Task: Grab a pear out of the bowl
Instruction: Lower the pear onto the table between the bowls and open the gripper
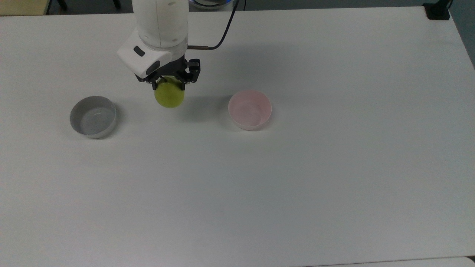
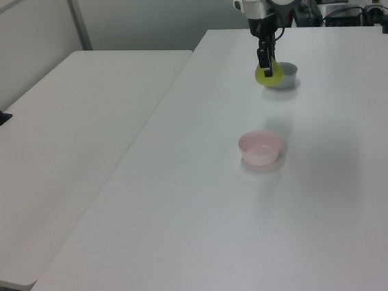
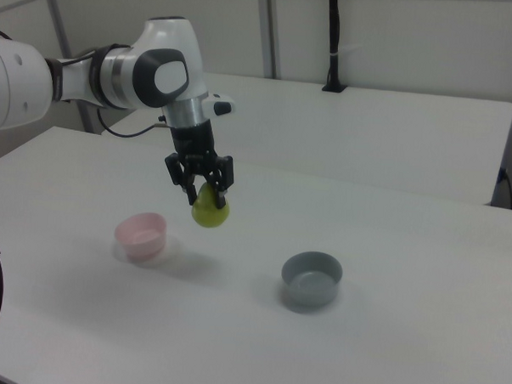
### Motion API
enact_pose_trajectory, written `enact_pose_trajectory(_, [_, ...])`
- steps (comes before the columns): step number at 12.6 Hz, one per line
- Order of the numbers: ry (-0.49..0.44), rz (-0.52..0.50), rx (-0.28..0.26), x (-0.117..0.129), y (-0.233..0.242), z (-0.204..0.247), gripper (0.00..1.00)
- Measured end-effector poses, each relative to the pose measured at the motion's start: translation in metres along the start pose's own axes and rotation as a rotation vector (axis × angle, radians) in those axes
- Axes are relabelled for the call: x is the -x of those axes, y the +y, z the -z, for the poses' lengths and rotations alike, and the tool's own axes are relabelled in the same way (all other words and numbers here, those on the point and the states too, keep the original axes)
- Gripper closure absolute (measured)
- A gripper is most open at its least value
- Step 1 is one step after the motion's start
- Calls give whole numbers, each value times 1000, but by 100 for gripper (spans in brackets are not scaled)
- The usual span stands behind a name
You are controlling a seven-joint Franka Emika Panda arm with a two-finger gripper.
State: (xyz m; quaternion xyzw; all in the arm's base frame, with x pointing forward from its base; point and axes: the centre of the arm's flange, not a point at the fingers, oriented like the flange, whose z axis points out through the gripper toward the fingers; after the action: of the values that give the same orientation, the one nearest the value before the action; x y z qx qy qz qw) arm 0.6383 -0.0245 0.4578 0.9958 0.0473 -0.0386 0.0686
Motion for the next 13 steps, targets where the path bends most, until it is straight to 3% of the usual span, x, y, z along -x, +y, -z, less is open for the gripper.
enact_pose_trajectory(8, [-21,4,-5,-11,3,-83,33])
enact_pose_trajectory(13, [-28,11,-6,-15,-1,-109,33])
